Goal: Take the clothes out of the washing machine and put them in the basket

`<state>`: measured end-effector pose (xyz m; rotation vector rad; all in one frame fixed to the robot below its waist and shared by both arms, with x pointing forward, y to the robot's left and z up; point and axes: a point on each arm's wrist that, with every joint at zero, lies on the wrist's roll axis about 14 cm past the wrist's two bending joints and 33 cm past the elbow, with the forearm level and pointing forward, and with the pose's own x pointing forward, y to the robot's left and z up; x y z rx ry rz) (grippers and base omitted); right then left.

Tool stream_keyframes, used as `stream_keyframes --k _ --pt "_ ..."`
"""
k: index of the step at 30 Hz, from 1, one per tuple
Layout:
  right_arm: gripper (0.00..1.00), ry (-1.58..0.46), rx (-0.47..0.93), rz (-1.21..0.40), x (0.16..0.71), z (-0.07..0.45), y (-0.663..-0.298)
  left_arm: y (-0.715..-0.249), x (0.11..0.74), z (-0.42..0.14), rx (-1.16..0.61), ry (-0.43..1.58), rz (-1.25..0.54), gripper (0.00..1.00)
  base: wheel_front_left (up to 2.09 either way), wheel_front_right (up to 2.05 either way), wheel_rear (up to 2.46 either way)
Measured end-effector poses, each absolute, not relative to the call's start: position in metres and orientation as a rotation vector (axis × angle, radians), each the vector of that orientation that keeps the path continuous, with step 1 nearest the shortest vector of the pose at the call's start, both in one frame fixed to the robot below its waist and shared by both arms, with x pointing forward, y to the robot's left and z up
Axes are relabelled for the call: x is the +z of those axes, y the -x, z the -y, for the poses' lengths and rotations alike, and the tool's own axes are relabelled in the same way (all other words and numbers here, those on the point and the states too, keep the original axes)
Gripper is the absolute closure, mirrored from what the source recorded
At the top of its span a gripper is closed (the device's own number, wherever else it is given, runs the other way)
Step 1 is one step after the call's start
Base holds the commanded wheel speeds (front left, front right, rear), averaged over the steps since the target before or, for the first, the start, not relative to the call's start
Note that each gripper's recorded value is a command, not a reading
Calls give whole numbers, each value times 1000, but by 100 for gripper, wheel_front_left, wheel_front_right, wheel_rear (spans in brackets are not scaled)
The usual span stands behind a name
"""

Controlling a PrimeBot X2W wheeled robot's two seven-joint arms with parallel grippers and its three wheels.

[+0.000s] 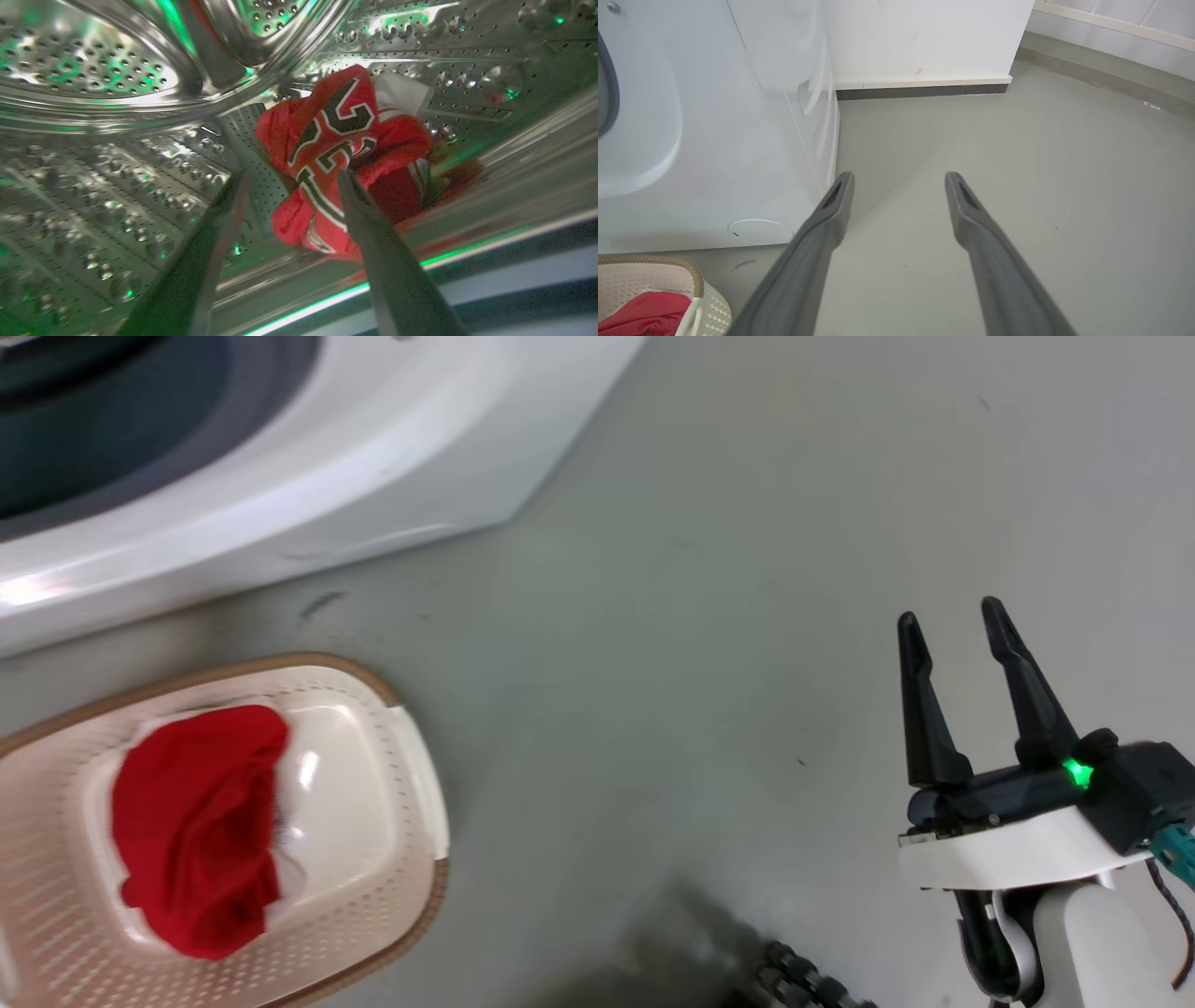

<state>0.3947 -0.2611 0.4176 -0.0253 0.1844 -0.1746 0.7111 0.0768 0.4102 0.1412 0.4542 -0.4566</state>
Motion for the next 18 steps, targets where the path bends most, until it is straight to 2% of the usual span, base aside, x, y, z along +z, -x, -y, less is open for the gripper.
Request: stream_keyframes --k 6,11,18 --pt "0 7 -211 -258 399 267 -385 -754 377 -54 -443 -89 -608 0 0 0 0" --pt "0 9 -231 -304 387 270 -379 -755 332 -45 -442 -100 -747 0 0 0 0" --pt "0 3 -246 -334 378 272 -374 -754 304 -49 -426 -149 -843 0 0 0 0"
